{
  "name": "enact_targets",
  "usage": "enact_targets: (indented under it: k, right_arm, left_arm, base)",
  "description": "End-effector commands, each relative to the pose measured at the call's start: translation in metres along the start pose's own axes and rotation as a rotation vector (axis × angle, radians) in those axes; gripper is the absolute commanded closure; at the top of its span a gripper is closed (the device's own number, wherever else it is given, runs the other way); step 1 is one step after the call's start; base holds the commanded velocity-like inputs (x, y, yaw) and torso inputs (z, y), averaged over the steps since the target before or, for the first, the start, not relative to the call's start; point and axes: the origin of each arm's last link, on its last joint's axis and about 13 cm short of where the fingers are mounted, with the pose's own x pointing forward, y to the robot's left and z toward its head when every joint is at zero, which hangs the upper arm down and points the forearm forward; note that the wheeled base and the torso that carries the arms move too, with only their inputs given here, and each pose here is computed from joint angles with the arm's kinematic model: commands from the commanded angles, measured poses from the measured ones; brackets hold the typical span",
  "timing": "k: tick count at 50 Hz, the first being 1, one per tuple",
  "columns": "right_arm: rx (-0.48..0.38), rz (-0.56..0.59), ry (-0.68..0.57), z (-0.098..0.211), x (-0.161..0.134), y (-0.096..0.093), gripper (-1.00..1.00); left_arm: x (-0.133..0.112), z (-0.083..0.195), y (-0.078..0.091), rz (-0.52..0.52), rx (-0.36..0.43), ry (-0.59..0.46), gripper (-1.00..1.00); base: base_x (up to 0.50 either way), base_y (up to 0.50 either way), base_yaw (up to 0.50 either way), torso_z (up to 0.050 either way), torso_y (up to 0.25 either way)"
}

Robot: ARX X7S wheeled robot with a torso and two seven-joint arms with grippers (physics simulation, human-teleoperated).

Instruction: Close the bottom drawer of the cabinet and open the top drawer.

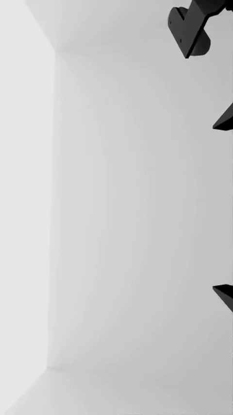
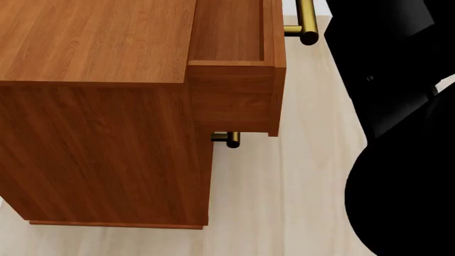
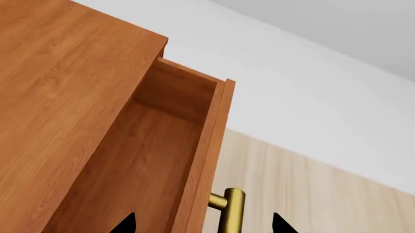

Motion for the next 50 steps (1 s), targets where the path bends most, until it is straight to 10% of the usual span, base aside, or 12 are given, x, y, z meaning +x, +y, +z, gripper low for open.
enact_targets:
  k: [1,50]
  right_arm:
    - [0.0,0.001,0.017,-0.008,0.008,0.001,-1.0]
    - [-0.004,0.007,0.098,-0.035,0.031,0.006,-1.0]
  left_arm:
    - [0.0,-0.004,0.001,0.003,0.005,0.009,-1.0]
    - [-0.002,-0.012,0.004,0.012,0.011,0.026,-1.0]
  base:
    - [0.0,0.0,0.0,0.0,0.0]
    - [0.0,0.0,0.0,0.0,0.0]
